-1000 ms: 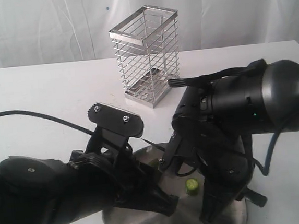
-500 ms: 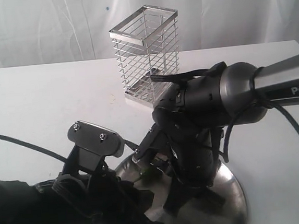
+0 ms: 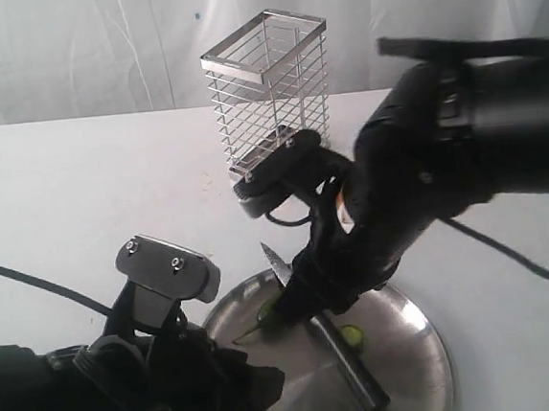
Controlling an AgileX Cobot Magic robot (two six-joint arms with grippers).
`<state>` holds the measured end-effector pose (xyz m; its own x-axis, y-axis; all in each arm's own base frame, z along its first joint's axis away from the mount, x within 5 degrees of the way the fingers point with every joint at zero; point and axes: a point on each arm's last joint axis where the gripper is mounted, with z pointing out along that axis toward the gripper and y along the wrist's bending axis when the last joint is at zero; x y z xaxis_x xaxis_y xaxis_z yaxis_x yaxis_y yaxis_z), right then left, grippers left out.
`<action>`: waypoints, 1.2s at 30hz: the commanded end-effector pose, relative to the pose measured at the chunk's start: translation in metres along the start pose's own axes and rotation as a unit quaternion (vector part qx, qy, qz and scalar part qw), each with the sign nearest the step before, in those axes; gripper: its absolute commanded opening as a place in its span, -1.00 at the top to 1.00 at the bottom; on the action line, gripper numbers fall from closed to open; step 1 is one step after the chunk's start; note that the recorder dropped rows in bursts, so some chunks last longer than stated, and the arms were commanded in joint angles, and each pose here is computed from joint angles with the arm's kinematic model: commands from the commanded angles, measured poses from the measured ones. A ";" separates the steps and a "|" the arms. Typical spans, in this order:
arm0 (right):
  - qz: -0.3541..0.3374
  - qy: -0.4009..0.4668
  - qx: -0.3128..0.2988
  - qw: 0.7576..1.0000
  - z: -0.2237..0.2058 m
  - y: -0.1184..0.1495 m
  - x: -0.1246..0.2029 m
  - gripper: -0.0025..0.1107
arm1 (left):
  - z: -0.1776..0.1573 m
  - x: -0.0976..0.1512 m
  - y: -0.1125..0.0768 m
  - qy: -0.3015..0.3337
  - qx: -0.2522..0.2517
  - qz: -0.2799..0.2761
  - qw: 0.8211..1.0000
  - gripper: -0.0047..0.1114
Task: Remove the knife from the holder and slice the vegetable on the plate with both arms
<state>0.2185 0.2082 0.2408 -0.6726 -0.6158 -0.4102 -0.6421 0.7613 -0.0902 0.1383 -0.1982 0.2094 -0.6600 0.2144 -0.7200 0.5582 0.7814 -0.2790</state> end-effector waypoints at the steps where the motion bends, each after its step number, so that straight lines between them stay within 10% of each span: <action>1: 0.048 -0.085 -0.025 0.995 -0.041 -0.005 0.015 0.21 | -0.003 0.001 -0.006 0.004 0.036 -0.014 0.999 0.13; 13: 0.152 -0.326 -0.154 0.920 -0.109 0.001 0.089 0.96 | -0.004 0.001 -0.009 0.008 0.054 -0.009 0.998 0.13; 36: 0.089 -0.457 -0.154 0.871 -0.163 -0.010 0.154 0.96 | -0.004 0.001 -0.009 0.008 0.054 -0.009 0.998 0.13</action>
<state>0.0615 0.0736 0.3291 -0.3256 0.0839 -0.9418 -0.7032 0.6443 0.3005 0.1318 -0.2037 0.2120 -0.6670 0.2259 -0.7100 0.6040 0.7219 -0.3377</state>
